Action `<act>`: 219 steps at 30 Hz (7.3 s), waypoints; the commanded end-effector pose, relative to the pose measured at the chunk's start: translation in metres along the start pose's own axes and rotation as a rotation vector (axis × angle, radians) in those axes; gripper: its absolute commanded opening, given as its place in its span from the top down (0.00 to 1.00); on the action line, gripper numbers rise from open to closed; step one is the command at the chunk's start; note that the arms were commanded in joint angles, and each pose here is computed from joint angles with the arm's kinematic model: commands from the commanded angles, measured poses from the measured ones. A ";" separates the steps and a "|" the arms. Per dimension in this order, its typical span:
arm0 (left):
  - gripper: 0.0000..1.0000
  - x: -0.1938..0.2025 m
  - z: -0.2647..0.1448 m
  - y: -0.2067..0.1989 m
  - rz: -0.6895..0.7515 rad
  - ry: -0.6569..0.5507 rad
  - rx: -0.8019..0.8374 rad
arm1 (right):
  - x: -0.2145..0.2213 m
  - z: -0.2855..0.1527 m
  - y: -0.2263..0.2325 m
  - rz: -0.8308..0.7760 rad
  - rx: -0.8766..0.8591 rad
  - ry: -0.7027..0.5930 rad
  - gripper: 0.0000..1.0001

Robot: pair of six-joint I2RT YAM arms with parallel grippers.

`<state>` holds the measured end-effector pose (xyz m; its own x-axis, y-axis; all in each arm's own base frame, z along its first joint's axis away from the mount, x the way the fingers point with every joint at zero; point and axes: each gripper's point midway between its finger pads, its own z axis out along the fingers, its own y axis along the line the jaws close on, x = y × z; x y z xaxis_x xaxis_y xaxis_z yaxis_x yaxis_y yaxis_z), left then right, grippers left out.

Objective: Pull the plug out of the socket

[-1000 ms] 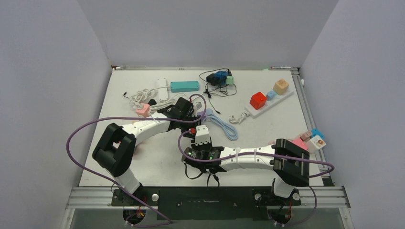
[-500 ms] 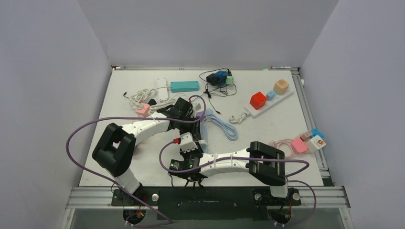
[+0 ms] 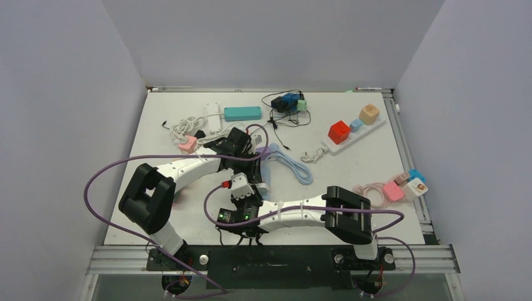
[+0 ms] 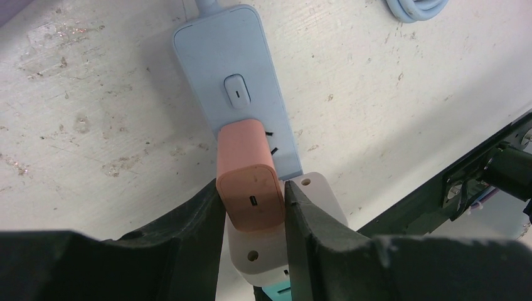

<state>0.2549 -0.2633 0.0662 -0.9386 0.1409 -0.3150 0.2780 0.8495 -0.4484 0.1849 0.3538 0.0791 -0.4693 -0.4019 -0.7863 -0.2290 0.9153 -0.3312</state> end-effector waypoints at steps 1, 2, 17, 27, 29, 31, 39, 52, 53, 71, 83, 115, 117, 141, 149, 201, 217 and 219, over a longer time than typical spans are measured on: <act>1.00 -0.017 0.001 0.025 0.058 -0.066 -0.120 | -0.052 -0.030 0.003 0.099 -0.062 -0.139 0.95; 1.00 -0.017 0.001 0.026 0.058 -0.066 -0.125 | -0.054 -0.032 0.000 0.099 -0.062 -0.144 0.95; 1.00 -0.025 -0.004 0.038 0.045 -0.088 -0.159 | -0.086 -0.065 -0.051 0.210 -0.121 -0.203 0.95; 1.00 -0.031 -0.012 0.032 0.060 -0.132 -0.141 | -0.060 -0.020 -0.046 0.323 -0.273 -0.051 0.95; 1.00 -0.031 -0.012 0.032 0.060 -0.138 -0.139 | -0.057 -0.015 -0.046 0.323 -0.277 -0.034 0.95; 1.00 -0.031 -0.013 0.033 0.062 -0.138 -0.150 | -0.056 -0.013 -0.045 0.306 -0.277 -0.034 0.95; 1.00 -0.033 -0.015 0.039 0.070 -0.143 -0.192 | -0.070 -0.017 -0.035 0.257 -0.338 -0.091 0.95; 1.00 -0.027 -0.007 0.039 0.066 -0.109 -0.177 | -0.060 -0.020 0.010 -0.071 -0.204 -0.178 0.95; 1.00 -0.027 -0.007 0.039 0.065 -0.106 -0.179 | -0.060 -0.022 0.011 -0.078 -0.199 -0.183 0.95; 1.00 -0.029 -0.010 0.047 0.093 -0.120 -0.246 | -0.088 -0.013 -0.024 0.298 -0.291 -0.108 0.95; 1.00 -0.025 -0.005 0.046 0.085 -0.094 -0.229 | -0.069 -0.056 0.009 -0.083 -0.283 -0.294 0.95; 1.00 -0.033 -0.008 0.071 0.028 -0.093 -0.275 | -0.084 -0.087 -0.018 0.129 -0.321 -0.349 0.95; 1.00 -0.033 -0.008 0.072 0.028 -0.096 -0.279 | -0.080 -0.075 -0.026 0.186 -0.297 -0.292 0.95; 1.00 -0.025 0.001 0.062 0.059 -0.060 -0.262 | -0.070 -0.041 -0.011 0.095 -0.214 -0.226 0.95; 0.92 -0.042 -0.024 0.041 0.085 -0.156 -0.183 | -0.061 -0.057 -0.050 0.208 -0.267 -0.123 0.95; 0.03 -0.054 -0.138 0.061 0.073 -0.540 -0.091 | -0.059 0.019 -0.073 0.035 -0.515 0.051 0.07; 0.03 -0.057 -0.147 0.091 -0.038 -0.561 -0.148 | -0.081 0.035 0.001 -0.353 -0.534 -0.056 0.26; 0.03 -0.057 -0.147 0.091 -0.038 -0.560 -0.146 | -0.080 0.038 0.004 -0.384 -0.529 -0.057 0.29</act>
<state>0.3003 -0.1214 0.1585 -0.7046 -0.1368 -0.6963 0.1781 0.9157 -0.3602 0.2355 0.3788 0.0991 -0.3101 -0.6784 -0.6660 -0.7884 0.5750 -0.2187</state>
